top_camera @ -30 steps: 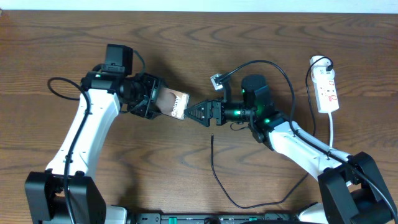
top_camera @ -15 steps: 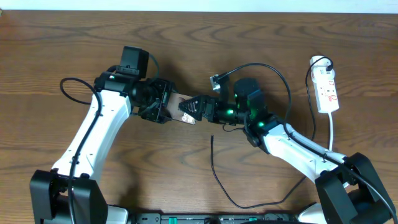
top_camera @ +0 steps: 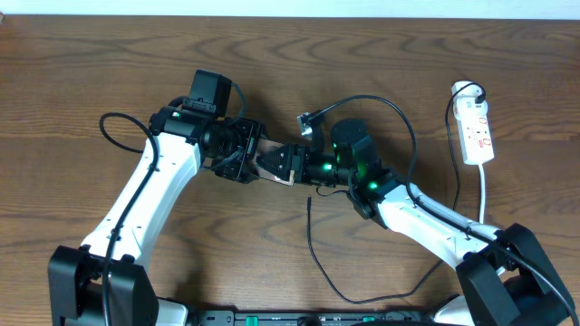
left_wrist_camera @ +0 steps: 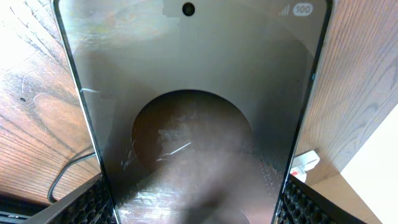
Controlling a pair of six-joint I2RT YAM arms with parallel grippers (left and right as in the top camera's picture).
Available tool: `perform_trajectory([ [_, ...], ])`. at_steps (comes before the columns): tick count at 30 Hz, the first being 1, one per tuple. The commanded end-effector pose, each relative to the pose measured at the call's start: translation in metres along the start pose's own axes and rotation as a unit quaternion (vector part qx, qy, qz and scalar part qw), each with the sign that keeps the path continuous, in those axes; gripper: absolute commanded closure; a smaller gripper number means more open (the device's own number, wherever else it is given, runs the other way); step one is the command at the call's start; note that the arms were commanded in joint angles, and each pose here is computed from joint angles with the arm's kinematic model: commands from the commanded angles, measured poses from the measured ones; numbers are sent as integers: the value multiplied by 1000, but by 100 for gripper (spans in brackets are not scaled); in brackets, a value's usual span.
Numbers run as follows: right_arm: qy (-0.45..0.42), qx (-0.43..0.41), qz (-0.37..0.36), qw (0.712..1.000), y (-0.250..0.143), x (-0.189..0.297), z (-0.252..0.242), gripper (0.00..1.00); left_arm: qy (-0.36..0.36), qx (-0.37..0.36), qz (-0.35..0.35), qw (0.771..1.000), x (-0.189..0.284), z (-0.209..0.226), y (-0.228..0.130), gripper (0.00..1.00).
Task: Plug charger to phone and switch on socket
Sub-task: 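Close the right gripper on the phone's edge and release left gripper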
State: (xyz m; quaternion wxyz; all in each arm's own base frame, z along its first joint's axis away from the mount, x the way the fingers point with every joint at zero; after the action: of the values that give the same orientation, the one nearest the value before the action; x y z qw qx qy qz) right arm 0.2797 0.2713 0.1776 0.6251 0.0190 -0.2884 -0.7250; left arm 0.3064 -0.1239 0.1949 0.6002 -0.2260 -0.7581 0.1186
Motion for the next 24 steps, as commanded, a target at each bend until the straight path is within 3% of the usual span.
perform_trajectory([
  [1,5,6,0,1000,2,-1,5,50,-15,-4,6,1000,10,-5,-7,93],
  [16,5,13,7,1000,-3,-5,7,62,-7,-18,16,1000,6,-1,-18,93],
  [24,3,14,6,1000,-3,-5,7,80,-7,-18,16,1000,6,-1,-18,93],
])
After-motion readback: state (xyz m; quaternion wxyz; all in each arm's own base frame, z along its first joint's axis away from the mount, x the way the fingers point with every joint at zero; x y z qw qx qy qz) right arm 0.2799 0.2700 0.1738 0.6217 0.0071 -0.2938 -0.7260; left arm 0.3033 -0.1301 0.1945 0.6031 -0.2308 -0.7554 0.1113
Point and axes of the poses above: each gripper's point midway between its finger pads, its own x axis back along the fingers, its own z axis along the line the jaws close on, y = z × x, the point moved 7 cm from there along x, back along the fingers, and after that the axes turned 12 degrees about x, right-handed, at the moved point
